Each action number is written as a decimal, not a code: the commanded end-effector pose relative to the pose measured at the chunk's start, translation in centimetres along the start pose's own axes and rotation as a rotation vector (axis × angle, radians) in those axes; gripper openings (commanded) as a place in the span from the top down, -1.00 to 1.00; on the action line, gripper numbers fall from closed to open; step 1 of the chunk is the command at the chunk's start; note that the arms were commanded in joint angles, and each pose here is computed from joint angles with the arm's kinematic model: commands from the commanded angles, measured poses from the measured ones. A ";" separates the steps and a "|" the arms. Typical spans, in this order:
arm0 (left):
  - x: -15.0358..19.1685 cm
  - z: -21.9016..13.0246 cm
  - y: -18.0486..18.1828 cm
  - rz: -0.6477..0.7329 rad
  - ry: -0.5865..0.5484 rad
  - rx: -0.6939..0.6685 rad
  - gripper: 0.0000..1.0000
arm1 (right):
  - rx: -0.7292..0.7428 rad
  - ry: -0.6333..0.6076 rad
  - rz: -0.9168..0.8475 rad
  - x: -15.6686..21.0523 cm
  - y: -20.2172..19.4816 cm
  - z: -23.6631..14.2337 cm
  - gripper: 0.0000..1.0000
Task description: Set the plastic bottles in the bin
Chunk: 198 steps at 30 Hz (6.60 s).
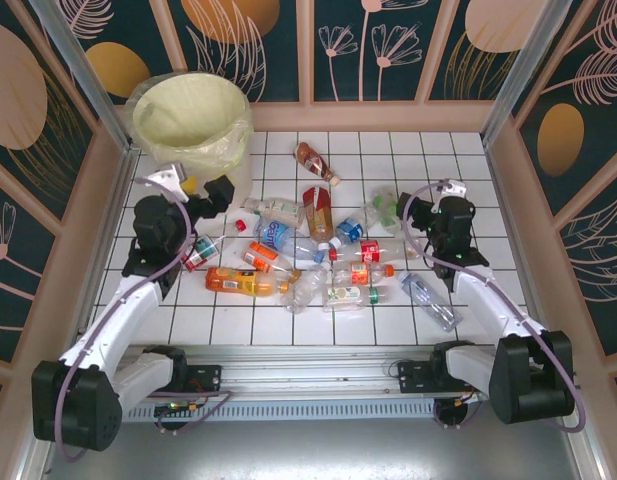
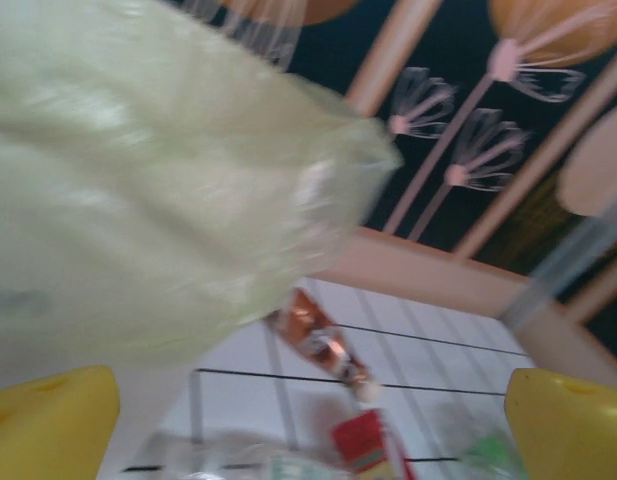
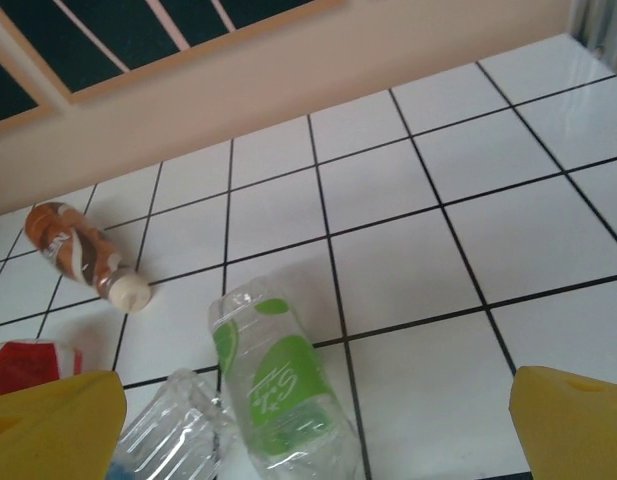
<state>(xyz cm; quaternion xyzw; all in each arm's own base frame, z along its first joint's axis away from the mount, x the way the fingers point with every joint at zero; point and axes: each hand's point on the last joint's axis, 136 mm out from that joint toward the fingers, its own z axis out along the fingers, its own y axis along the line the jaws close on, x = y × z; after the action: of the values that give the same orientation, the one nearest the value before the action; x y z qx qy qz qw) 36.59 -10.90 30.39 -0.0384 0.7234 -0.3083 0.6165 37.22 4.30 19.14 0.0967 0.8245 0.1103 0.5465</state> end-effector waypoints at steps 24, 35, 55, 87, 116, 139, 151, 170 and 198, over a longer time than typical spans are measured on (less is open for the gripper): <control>0.1 0.0 -10.0 0.088 0.292 0.475 -0.97 | 0.031 0.654 -0.258 6.8 0.9 3.8 -0.69; 0.1 -0.2 -9.8 0.111 0.293 0.452 -0.97 | 0.055 0.759 -0.281 9.6 -0.2 4.5 -0.45; 0.0 -0.2 -9.6 0.121 0.289 0.436 -0.97 | 0.086 0.857 -0.302 14.0 -0.9 5.7 -0.20; -0.6 -0.4 -10.0 0.100 0.271 0.440 -0.97 | 0.082 0.741 -0.323 12.8 0.6 6.4 0.25; 2.4 0.5 -17.4 -0.167 0.295 0.818 -0.97 | -0.968 0.370 -0.066 0.5 22.1 -9.5 0.22; -1.4 -1.0 -22.3 -0.218 0.230 1.047 -0.90 | -1.502 0.436 -0.011 -2.3 30.3 -19.9 0.22; -2.3 -2.6 -23.1 -0.247 0.227 1.109 -0.52 | -1.472 0.435 0.007 -1.5 30.8 -19.2 0.23; -2.5 -2.8 -23.8 -0.092 0.311 1.029 -0.52 | -1.473 0.430 -0.044 -1.4 29.6 -20.2 0.23; -8.1 2.6 -16.2 0.008 0.283 0.552 -0.15 | -1.367 0.337 -0.113 -2.3 27.8 -20.9 -0.77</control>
<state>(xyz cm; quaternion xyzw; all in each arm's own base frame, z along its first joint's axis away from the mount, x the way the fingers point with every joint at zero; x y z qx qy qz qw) 33.60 -23.35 45.84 0.1981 0.6464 -0.5624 0.4761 19.91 29.33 36.59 -0.3264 0.6428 0.6100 0.3289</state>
